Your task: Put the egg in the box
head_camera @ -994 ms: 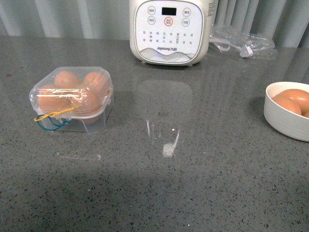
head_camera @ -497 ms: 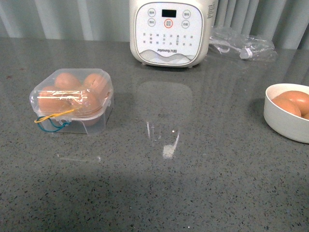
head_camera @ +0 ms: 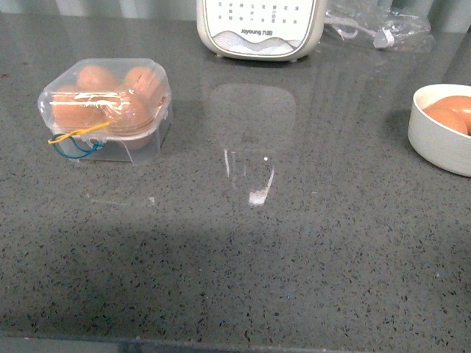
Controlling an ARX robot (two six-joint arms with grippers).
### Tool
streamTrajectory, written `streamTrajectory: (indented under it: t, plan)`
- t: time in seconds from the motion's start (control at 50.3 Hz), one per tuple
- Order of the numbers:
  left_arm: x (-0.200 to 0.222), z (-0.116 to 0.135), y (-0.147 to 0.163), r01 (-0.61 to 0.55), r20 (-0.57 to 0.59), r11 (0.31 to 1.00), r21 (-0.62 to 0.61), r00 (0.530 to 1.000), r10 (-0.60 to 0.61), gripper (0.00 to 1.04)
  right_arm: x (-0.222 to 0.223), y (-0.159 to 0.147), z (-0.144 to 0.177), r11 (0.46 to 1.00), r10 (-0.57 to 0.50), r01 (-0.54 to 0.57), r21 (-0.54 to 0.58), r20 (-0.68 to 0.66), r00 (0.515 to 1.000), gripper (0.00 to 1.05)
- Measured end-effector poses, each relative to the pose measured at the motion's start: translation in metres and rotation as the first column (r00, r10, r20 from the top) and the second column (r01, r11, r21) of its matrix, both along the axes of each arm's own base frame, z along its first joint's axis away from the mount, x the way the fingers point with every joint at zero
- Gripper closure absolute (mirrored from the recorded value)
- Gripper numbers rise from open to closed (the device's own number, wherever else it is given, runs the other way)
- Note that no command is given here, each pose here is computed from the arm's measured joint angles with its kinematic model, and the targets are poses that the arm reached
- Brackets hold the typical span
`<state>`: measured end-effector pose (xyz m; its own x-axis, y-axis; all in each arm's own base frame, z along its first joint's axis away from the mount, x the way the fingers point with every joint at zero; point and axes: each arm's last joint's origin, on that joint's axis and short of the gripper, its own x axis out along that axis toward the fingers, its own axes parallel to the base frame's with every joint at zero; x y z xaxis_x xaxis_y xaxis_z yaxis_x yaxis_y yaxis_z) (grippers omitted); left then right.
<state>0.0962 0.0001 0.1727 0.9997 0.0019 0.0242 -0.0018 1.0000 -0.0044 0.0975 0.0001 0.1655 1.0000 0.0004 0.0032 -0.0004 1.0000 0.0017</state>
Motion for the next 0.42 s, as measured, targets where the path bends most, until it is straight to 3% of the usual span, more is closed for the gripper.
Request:
streamTrajectory:
  t: [0.418]
  plan:
    - [0.0,0.0,0.0,0.0,0.0,1.0,0.0,1.0,0.0,0.07,0.0,0.0,0.0,1.0,0.0,0.0,0.0,0.0,1.0,0.07]
